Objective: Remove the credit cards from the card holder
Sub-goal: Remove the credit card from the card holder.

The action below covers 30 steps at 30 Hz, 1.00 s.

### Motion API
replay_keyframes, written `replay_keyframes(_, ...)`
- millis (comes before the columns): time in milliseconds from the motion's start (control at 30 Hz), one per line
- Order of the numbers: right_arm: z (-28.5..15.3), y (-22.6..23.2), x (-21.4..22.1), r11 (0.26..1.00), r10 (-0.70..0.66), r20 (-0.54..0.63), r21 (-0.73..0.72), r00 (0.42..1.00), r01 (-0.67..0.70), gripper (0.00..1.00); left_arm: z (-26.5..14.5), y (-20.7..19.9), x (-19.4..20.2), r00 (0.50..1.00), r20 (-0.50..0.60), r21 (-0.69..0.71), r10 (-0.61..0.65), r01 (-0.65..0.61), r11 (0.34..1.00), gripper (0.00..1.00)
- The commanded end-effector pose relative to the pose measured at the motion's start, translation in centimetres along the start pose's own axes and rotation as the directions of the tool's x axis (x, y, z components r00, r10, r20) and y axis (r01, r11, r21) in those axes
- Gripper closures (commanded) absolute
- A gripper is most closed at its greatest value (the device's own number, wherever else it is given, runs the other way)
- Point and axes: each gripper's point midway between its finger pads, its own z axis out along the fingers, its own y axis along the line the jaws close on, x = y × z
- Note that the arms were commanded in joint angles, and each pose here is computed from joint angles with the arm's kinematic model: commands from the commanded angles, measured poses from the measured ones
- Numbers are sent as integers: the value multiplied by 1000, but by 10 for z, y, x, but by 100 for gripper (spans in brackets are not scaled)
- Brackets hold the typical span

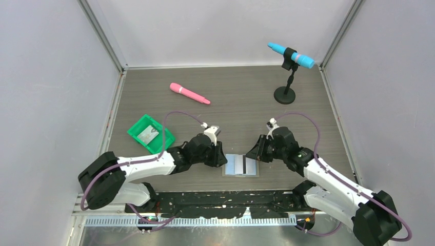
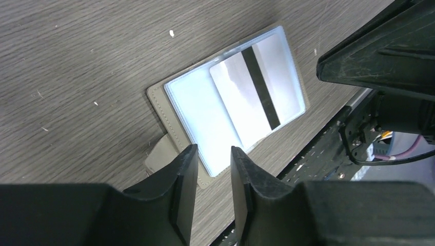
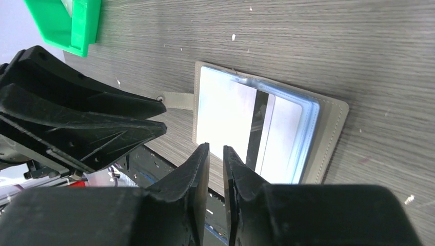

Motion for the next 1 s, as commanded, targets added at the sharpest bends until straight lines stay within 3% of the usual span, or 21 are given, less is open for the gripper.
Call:
replay_keyframes(0, 8, 9, -6, 997, -47, 21, -67, 999, 49, 74, 11, -17, -6, 1000, -4, 61, 11, -11, 998, 72)
replay_keyframes(233, 25, -22, 9, 999, -32, -27, 21, 999, 33, 61, 31, -15, 9, 998, -66, 73, -11, 16, 997, 83)
replay_keyframes(433, 35, -39, 17, 998, -20, -43, 65, 999, 23, 52, 35, 11, 26, 994, -96, -31, -60, 57, 998, 89)
replay_keyframes(967, 47, -42, 26, 999, -2, -52, 33, 999, 4, 48, 39, 20, 44, 985, -137, -52, -101, 94, 994, 92)
